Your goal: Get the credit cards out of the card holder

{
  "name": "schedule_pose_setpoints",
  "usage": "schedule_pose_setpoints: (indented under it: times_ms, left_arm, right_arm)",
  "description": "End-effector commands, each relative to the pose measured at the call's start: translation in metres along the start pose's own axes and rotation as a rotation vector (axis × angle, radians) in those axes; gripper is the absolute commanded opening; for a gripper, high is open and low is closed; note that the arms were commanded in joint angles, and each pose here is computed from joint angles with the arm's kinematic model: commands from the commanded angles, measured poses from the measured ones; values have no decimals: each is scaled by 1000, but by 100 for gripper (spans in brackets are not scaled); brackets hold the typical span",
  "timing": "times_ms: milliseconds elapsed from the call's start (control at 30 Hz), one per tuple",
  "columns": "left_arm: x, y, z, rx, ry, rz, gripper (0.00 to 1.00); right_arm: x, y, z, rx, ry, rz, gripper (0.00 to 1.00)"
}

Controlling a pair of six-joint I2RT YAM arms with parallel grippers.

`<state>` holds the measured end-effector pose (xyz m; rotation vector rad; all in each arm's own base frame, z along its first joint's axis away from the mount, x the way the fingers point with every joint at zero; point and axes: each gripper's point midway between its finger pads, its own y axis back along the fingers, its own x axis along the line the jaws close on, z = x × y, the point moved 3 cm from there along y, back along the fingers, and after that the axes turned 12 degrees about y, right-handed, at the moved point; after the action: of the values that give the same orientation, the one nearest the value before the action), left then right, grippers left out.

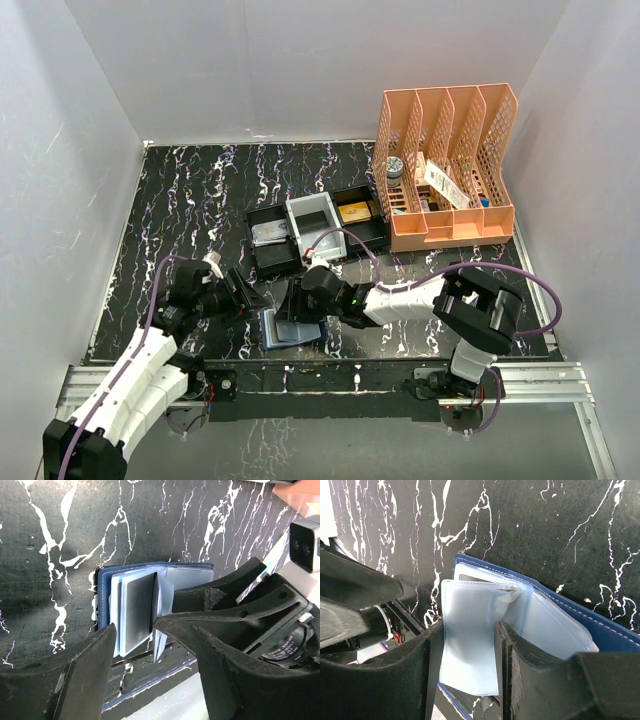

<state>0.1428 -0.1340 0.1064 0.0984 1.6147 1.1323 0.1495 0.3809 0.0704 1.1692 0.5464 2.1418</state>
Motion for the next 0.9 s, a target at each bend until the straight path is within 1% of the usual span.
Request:
schedule_pose_setpoints:
  times_ms: [0, 100, 267, 333, 433, 500, 567, 633, 700, 800, 867]
  left_arm:
    - [-5, -5, -5, 43, 56, -45, 59]
    - [-2, -11, -3, 33, 87, -22, 50]
    - [-6, -18, -2, 36, 120, -76, 49]
    - [-5, -21, -3, 48, 122, -68, 49]
    - [3, -18, -4, 41, 121, 0, 46]
    - [11, -12, -3, 7, 124, 69, 40]
    - [18, -1, -5, -29, 123, 126, 39]
    - [17, 4, -8, -51, 125, 105, 38]
    - [14, 6, -13, -40, 131, 56, 37]
    - [12, 2, -23, 22, 107, -12, 40]
    - [10, 0, -28, 57, 73, -27, 42]
  right_arm:
    - [3, 6, 7, -31, -17, 44, 41]
    - [0, 6, 7, -30, -24, 49, 41]
    - [-1, 6, 8, -30, -21, 51, 40]
    - [-1, 6, 7, -28, -21, 53, 40]
    - [-1, 6, 7, -28, -26, 56, 40]
    - [-2, 5, 6, -26, -32, 57, 40]
    - [-3, 3, 5, -22, -39, 55, 41]
    - [-4, 2, 4, -19, -47, 52, 41]
    - [-4, 1, 5, -21, -54, 53, 41]
    - [-6, 2, 6, -28, -63, 44, 41]
    - [-7, 2, 6, -31, -67, 40, 41]
